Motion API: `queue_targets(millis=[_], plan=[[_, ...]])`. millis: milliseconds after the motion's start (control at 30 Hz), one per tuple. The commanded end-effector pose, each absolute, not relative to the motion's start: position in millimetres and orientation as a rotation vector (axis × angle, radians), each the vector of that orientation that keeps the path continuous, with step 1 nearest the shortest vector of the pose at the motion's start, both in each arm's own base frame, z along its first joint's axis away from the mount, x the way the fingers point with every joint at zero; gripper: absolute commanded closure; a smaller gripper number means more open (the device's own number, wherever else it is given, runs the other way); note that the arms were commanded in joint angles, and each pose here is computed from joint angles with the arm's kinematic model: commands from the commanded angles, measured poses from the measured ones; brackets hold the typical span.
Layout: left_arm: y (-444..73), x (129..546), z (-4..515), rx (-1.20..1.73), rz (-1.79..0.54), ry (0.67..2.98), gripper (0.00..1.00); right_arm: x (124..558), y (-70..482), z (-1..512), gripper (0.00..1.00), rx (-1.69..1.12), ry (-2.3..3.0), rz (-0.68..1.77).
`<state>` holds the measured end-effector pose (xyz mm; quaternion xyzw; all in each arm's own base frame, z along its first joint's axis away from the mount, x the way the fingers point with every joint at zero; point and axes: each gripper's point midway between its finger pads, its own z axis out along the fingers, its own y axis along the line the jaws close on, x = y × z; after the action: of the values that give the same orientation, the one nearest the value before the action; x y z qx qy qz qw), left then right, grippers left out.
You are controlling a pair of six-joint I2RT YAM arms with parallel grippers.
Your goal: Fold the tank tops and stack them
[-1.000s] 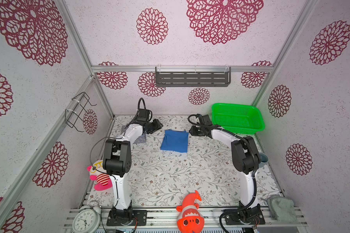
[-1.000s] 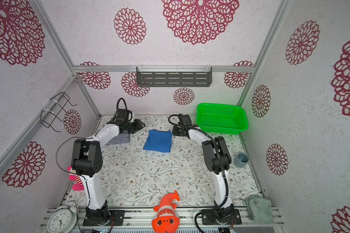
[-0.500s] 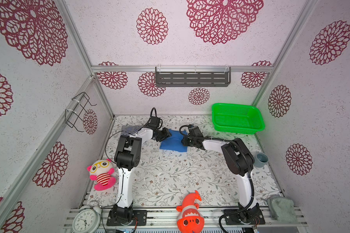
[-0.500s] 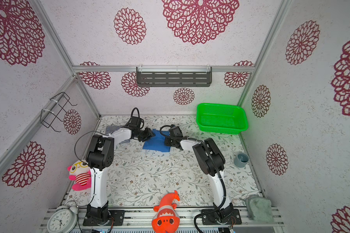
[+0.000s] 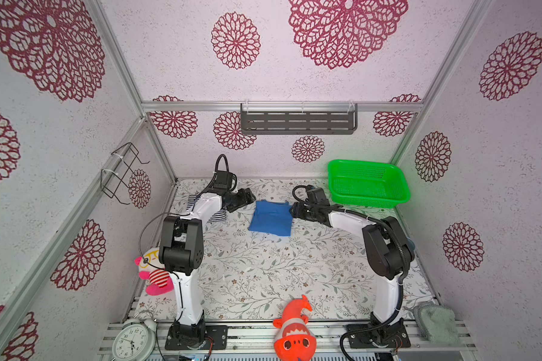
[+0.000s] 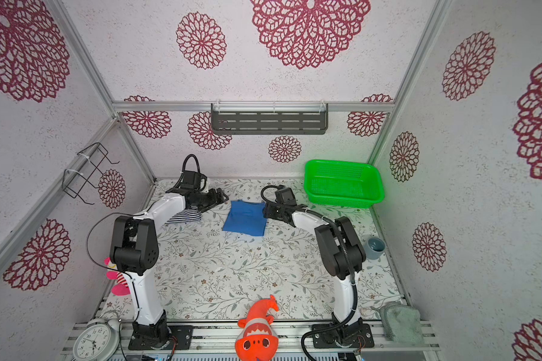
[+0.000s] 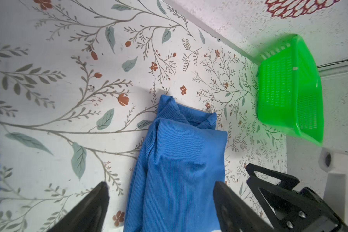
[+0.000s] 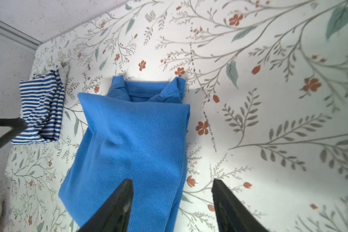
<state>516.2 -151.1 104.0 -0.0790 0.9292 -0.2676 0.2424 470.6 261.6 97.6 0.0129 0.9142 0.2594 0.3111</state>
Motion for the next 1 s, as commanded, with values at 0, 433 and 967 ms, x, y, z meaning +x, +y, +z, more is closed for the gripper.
queue_targets(millis=[0,433,967], plan=[[-162.2,494.2,53.6,-0.134,-0.772,2.713,0.09,458.3,267.1,102.8,0.31,0.067,2.455,0.794],[-176.3,455.6,4.7,-0.048,-0.824,2.943,0.01,460.5,287.4,72.6,0.26,0.146,2.473,0.921],[-195.0,424.6,-39.2,-0.184,-0.987,2.981,0.12,445.1,307.6,29.9,0.24,0.213,2.507,1.015]])
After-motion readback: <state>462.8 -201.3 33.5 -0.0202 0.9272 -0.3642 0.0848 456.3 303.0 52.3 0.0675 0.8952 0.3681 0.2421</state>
